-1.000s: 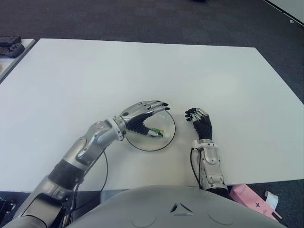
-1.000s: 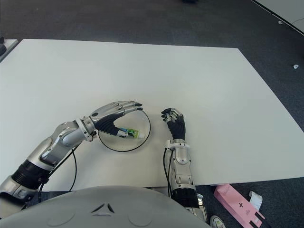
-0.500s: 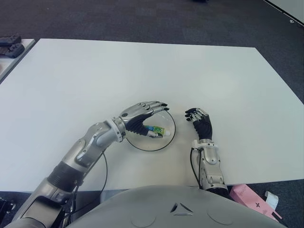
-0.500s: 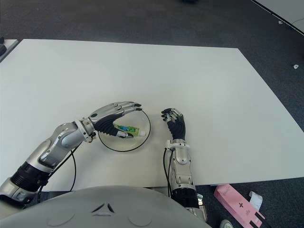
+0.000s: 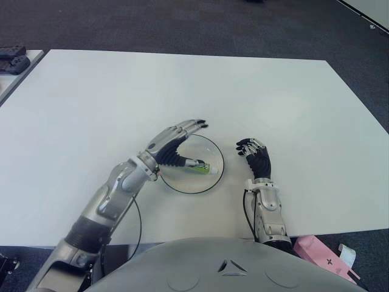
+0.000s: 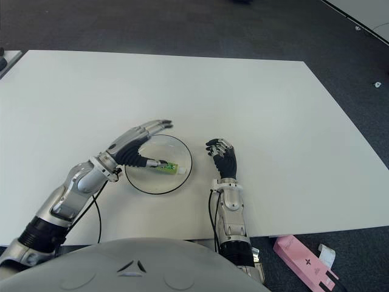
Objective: Put the toothpaste on the table into the plate.
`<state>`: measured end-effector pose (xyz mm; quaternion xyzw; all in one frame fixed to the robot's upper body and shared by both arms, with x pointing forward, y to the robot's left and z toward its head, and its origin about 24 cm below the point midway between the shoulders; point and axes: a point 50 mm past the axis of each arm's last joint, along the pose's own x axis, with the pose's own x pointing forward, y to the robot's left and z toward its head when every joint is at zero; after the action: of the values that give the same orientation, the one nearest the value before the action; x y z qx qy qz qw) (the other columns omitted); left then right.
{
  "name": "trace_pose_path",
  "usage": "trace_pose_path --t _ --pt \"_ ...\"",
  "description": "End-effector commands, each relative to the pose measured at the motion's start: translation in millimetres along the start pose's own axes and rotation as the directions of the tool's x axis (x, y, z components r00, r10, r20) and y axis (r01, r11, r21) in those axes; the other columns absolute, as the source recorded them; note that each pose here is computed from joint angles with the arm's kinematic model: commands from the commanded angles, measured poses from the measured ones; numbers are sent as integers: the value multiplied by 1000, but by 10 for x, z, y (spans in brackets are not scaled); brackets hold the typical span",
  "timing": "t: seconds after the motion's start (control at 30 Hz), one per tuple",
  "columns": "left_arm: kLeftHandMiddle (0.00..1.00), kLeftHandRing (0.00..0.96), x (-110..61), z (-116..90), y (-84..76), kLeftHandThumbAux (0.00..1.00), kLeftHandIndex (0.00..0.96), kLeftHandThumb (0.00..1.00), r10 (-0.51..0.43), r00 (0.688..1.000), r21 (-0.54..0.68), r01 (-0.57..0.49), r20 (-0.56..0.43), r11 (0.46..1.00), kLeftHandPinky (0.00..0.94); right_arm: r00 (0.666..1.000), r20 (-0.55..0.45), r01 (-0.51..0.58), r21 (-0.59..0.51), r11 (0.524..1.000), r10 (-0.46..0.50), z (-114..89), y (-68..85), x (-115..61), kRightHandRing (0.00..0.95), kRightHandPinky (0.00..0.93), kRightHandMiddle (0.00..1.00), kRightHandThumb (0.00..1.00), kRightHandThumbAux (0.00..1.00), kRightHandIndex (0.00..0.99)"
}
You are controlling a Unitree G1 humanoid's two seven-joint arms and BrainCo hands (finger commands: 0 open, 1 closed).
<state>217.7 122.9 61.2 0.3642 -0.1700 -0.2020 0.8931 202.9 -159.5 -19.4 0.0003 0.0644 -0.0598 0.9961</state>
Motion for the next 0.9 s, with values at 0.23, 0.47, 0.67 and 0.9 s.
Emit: trace_pose_path --t 0.23,0.47,0.67,0.9 --pt "384 356 -71 -140 60 954 361 48 342 884 -547 -466 -318 696 366 995 -100 -4 -4 1000 4 -182 -10 -80 474 479 481 708 732 428" --pt "447 433 -174 -268 117 995 463 178 360 842 -641 -540 -403 545 445 995 -98 -5 2 1000 5 -189 -7 -76 481 488 483 708 732 428" --pt "473 472 -202 -281 129 779 440 600 369 787 -640 -617 -495 457 474 995 -101 -5 12 1000 6 -197 -8 -66 488 496 489 708 731 428" --pt "489 509 -252 -311 161 726 434 700 402 730 -609 -684 -553 402 521 995 -95 -13 16 1000 14 -201 -10 -50 496 501 496 708 731 429"
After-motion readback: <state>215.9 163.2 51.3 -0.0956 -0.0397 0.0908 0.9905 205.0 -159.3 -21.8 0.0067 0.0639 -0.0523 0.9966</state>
